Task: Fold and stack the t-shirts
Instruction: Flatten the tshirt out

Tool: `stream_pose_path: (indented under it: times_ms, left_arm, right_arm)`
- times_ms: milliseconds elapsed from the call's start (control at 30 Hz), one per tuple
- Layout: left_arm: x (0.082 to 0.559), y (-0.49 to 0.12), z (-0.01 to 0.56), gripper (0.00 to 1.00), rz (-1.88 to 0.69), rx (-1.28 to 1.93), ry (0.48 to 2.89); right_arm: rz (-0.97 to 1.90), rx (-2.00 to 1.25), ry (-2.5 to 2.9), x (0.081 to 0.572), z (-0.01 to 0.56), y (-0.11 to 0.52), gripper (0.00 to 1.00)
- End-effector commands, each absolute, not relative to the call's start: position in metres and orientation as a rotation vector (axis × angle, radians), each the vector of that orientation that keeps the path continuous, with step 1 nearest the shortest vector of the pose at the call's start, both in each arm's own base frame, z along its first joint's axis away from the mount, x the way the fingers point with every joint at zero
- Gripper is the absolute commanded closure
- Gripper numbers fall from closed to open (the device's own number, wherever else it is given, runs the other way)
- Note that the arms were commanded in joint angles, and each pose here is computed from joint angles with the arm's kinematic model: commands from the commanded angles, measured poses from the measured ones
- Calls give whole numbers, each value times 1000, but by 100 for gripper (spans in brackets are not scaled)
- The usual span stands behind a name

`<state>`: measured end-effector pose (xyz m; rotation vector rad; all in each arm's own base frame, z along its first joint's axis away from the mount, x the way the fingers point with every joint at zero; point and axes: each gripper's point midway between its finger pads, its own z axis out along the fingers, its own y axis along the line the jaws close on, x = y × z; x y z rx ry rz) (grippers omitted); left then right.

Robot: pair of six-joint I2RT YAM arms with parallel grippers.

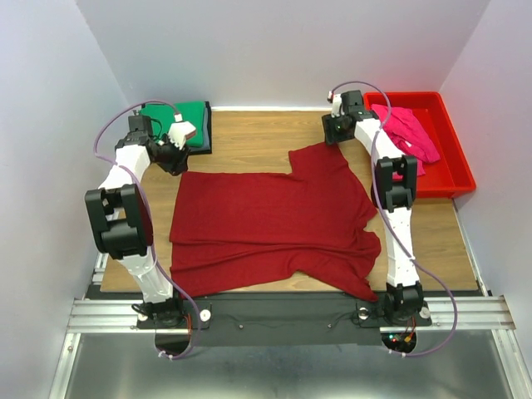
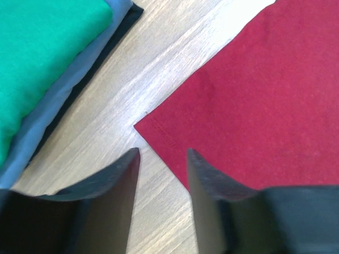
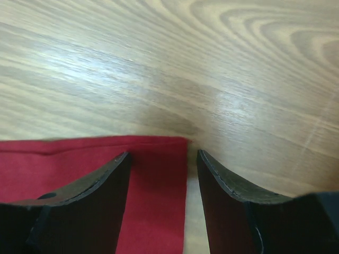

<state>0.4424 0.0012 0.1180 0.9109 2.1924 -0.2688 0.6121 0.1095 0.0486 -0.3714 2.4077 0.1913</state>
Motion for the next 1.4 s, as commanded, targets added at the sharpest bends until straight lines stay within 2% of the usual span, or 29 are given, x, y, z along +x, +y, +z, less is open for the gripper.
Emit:
stream_pose_path:
  times_ms: [0, 67, 167, 200, 267, 300, 367, 767, 1067, 1367]
  left_arm:
    - [451, 5, 119, 46, -246, 881, 2184]
    - [453, 5, 113, 40, -250, 875, 2195]
    - [459, 6, 103, 40, -248, 879, 2202]
    - [463, 7, 102, 40, -231, 879, 2196]
    - [468, 7, 93, 40, -230, 889, 2205]
    - [472, 8, 88, 40, -221, 894, 2210]
    - [475, 7, 83, 40, -216, 906, 2216]
    - [486, 2, 46, 41, -199, 988, 2251]
    - [495, -1, 57, 41, -209, 990, 2219]
    - [496, 2, 47, 52, -238, 1009, 2252]
  right_arm:
    - [188, -334, 2351, 631, 49, 108, 42]
    - [191, -334, 2363, 630, 41, 108, 44]
    - [211, -350, 2377, 626, 35, 111, 59]
    - [215, -358, 2389, 621, 31, 111, 68]
    - [221, -367, 2393, 619, 30, 111, 79]
    - [231, -371, 2396, 617, 31, 111, 89]
    - [230, -385, 2396, 614, 31, 112, 99]
    - [268, -431, 2360, 609, 54, 116, 99]
    - [258, -446, 2343, 609, 64, 115, 99]
    - [251, -449, 2345, 608, 63, 114, 99]
